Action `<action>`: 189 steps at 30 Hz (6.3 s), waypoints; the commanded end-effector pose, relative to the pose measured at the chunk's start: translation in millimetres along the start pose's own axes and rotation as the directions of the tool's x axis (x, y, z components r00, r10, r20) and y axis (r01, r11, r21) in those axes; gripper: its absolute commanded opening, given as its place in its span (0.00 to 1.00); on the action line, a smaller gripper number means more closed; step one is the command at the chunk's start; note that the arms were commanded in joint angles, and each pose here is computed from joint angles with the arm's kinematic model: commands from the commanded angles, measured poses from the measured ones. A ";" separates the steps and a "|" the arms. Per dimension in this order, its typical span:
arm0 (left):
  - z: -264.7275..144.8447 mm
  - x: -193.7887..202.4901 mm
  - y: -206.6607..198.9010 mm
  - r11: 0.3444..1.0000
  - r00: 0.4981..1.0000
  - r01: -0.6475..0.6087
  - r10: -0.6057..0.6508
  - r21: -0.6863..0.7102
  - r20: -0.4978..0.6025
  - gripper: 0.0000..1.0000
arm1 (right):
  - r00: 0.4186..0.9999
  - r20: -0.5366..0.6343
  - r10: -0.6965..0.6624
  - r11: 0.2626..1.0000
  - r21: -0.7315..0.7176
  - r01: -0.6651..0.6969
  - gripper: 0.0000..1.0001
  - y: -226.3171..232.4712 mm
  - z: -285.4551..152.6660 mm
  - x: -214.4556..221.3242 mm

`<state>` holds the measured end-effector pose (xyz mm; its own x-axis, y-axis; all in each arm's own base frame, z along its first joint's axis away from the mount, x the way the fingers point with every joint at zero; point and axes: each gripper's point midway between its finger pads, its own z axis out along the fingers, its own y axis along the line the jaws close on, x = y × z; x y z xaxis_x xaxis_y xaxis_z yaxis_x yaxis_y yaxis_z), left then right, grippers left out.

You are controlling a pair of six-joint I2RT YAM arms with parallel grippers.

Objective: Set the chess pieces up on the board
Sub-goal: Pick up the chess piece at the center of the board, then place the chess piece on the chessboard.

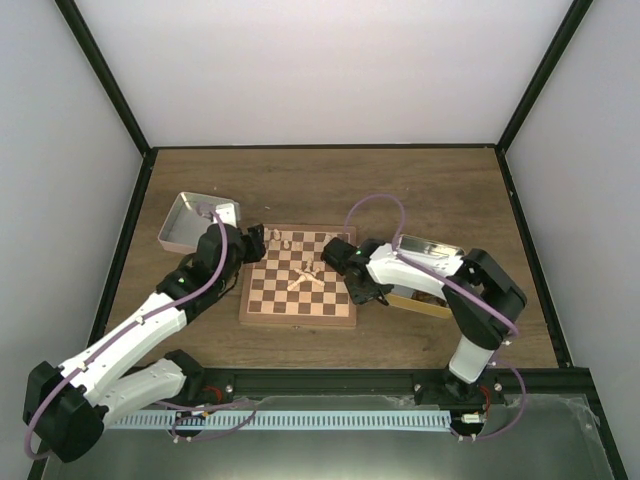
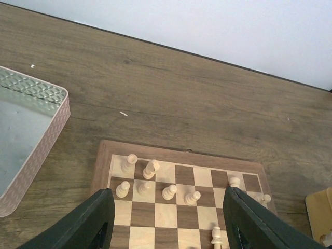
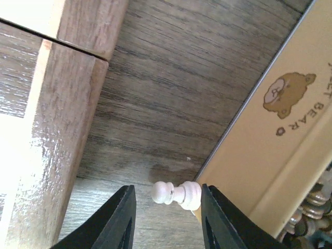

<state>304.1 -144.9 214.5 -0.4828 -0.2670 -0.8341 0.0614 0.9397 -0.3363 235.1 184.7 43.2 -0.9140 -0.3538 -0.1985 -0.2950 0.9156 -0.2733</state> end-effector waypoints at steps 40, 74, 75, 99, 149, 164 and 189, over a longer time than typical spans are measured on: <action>2.5 -7.2 9.1 1.000 1.000 0.019 -0.019 -0.016 0.017 0.59 | 0.769 -0.041 -0.638 0.767 0.045 0.640 0.40 1.3 11.0 7.2; 1.5 -6.6 14.5 1.000 1.000 0.023 -0.023 -0.018 0.016 0.59 | 0.780 0.014 -0.626 0.773 0.142 0.618 0.08 -1.9 9.3 -17.1; 1.5 -5.8 14.5 1.000 1.000 0.024 -0.024 -0.018 0.015 0.59 | 0.783 0.027 -0.621 0.778 0.145 0.612 0.07 -1.7 6.4 -19.7; -5.4 15.6 -53.4 0.911 0.999 0.036 -0.021 0.410 -0.041 0.61 | 0.598 0.700 0.390 0.823 -0.556 0.114 0.06 36.4 -210.6 -142.1; -44.6 13.7 -114.8 0.658 0.990 -0.131 0.122 0.741 0.067 0.04 | 0.753 0.334 0.567 0.367 -0.921 0.132 0.13 87.5 -250.5 -132.2; -75.3 20.9 -135.0 0.443 0.832 -0.533 0.430 0.721 0.350 0.04 | 0.857 0.401 0.323 0.362 -0.889 0.279 0.56 55.3 -291.2 -97.8; -92.6 24.2 -143.6 0.256 0.676 -0.696 0.548 0.670 0.493 0.04 | 0.900 0.374 0.222 0.275 -0.910 0.310 0.36 75.9 -273.0 -75.2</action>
<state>203.8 -265.1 271.0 0.0840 0.2355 -0.9682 0.9435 0.2937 0.1533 205.3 328.4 302.1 -0.7756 -0.1634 -0.6098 -0.6267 0.3149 0.7128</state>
